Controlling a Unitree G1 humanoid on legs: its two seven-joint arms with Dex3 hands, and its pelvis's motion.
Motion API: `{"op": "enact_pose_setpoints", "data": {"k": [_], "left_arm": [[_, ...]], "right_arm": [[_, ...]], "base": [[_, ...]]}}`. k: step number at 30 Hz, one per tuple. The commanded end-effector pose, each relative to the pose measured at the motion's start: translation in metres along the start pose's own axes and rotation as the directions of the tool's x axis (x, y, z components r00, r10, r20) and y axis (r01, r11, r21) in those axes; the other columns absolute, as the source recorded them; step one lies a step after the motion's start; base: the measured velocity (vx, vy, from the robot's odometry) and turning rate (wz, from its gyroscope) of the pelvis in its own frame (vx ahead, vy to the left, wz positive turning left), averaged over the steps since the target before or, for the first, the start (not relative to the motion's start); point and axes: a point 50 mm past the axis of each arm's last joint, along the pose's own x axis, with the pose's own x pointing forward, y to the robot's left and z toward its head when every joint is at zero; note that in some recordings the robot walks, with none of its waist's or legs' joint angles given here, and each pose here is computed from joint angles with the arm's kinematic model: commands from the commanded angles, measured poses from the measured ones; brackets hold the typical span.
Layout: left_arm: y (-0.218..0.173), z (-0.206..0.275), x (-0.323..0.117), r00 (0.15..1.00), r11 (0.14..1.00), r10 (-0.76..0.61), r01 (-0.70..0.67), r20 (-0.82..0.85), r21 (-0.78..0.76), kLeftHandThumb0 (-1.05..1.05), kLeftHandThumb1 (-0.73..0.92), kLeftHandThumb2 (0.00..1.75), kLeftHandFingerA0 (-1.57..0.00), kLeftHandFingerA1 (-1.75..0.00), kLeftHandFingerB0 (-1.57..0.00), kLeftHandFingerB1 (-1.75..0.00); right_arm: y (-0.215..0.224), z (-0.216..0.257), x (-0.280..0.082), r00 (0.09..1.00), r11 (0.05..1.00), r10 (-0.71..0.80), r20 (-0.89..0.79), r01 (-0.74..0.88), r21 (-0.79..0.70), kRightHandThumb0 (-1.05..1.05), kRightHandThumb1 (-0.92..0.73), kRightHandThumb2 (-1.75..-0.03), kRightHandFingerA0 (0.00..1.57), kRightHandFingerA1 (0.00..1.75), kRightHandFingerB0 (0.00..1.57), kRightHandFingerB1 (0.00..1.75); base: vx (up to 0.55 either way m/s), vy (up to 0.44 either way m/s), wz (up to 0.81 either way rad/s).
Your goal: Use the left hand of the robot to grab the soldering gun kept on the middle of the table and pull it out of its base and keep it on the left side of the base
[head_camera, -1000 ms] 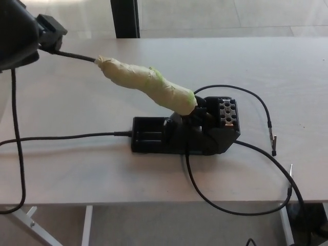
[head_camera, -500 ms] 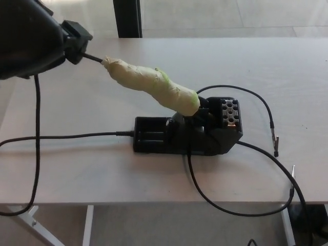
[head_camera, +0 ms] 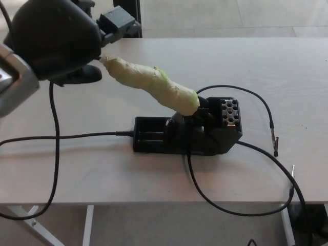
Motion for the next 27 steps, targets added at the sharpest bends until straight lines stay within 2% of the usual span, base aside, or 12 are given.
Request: {"op": "enact_pose_setpoints", "data": {"k": [1, 3, 4, 8, 10, 15, 21, 23, 24, 25, 26, 27], "left_arm": [[0.010, 0.004, 0.007, 0.973, 0.979, -0.201, 0.198, -0.112, -0.037, -0.68, 0.50, 0.90, -0.22, -0.62, -0.05, -0.46], [0.014, 0.008, 0.009, 0.971, 0.975, -0.219, 0.215, -0.094, -0.056, -0.66, 0.50, 0.90, -0.30, -0.61, -0.11, -0.47], [0.016, 0.011, 0.009, 0.970, 0.972, -0.231, 0.227, -0.080, -0.060, -0.64, 0.67, 0.60, -0.37, -0.59, -0.22, -0.37], [0.021, 0.018, 0.012, 0.967, 0.967, -0.248, 0.244, -0.052, -0.073, -0.66, 0.66, 0.60, -0.41, -0.66, -0.29, -0.43], [0.022, 0.025, 0.012, 0.966, 0.966, -0.256, 0.255, -0.034, -0.035, -0.68, 0.68, 0.60, -0.43, -0.60, -0.34, -0.40], [0.020, 0.040, 0.017, 0.957, 0.957, -0.291, 0.291, -0.005, -0.013, -0.70, 0.69, 0.61, -0.41, -0.60, -0.37, -0.41], [0.010, 0.056, 0.019, 0.928, 0.928, -0.370, 0.371, 0.028, -0.027, -0.68, 0.71, 0.61, -0.36, -0.62, -0.31, -0.42], [-0.002, 0.060, 0.020, 0.911, 0.911, -0.411, 0.411, 0.019, -0.016, -0.70, 0.71, 0.61, -0.43, -0.74, -0.26, -0.41], [-0.006, 0.060, 0.020, 0.902, 0.902, -0.431, 0.431, 0.009, -0.013, -0.74, 0.56, 0.95, -0.45, -0.74, -0.18, -0.51], [-0.008, 0.060, 0.021, 0.891, 0.891, -0.454, 0.454, -0.006, -0.007, -0.71, 0.72, 0.62, -0.43, -0.83, -0.19, -0.40], [-0.009, 0.059, 0.021, 0.894, 0.894, -0.448, 0.449, -0.017, 0.018, -0.71, 0.72, 0.62, -0.47, -0.86, -0.19, -0.40], [-0.013, 0.057, 0.021, 0.888, 0.883, -0.458, 0.460, -0.042, 0.095, -0.71, 0.73, 0.62, -0.43, -0.79, -0.15, -0.41]], "right_arm": [[-0.014, 0.009, -0.001, 0.999, 0.999, -0.028, 0.029, 0.029, -0.029, -0.67, -0.72, -0.61, 0.70, 0.58, 0.50, 0.44], [-0.015, 0.009, -0.001, 0.999, 0.999, -0.035, 0.025, 0.035, -0.031, -0.67, -0.72, -0.62, 0.71, 0.59, 0.51, 0.43], [-0.015, 0.009, -0.001, 0.999, 0.999, -0.035, 0.025, 0.036, -0.025, -0.68, -0.71, -0.62, 0.71, 0.59, 0.51, 0.43], [-0.015, 0.010, -0.001, 0.999, 0.999, -0.032, 0.032, 0.033, -0.041, -0.68, -0.72, -0.62, 0.71, 0.59, 0.51, 0.43], [-0.015, 0.010, -0.002, 0.999, 0.998, -0.025, 0.038, 0.027, -0.049, -0.70, -0.72, -0.62, 0.70, 0.59, 0.52, 0.44], [-0.018, 0.012, -0.002, 0.999, 0.998, -0.028, 0.047, 0.030, -0.051, -0.72, -0.70, -0.61, 0.71, 0.61, 0.54, 0.44], [-0.016, 0.014, -0.001, 0.999, 0.998, -0.027, 0.047, 0.029, -0.051, -0.72, -0.69, -0.61, 0.70, 0.59, 0.54, 0.44], [-0.016, 0.016, -0.001, 0.998, 0.999, -0.019, 0.053, 0.022, -0.047, -0.72, -0.70, -0.61, 0.67, 0.60, 0.50, 0.44], [-0.016, 0.016, -0.001, 0.998, 0.999, -0.018, 0.052, 0.020, -0.050, -0.72, -0.70, -0.61, 0.66, 0.60, 0.50, 0.44], [-0.015, 0.017, -0.001, 0.998, 0.999, -0.015, 0.056, 0.018, -0.051, -0.71, -0.70, -0.61, 0.67, 0.61, 0.51, 0.44], [-0.014, 0.017, 0.000, 0.998, 0.999, -0.015, 0.054, 0.018, -0.051, -0.70, -0.70, -0.60, 0.66, 0.60, 0.51, 0.43], [-0.014, 0.019, 0.000, 0.998, 0.999, -0.018, 0.052, 0.021, -0.046, -0.68, -0.70, -0.61, 0.67, 0.61, 0.49, 0.44]], "base": [[0.00, 0.000, 0.00], [0.00, 0.000, 0.00], [0.00, 0.000, 0.00], [0.00, 0.000, 0.00], [0.00, 0.000, 0.00], [0.00, 0.000, 0.00], [0.00, 0.000, 0.00], [0.00, 0.000, 0.00], [0.00, 0.000, 0.00], [0.00, 0.000, 0.00], [0.00, 0.000, 0.00], [0.00, 0.000, 0.00]]}}
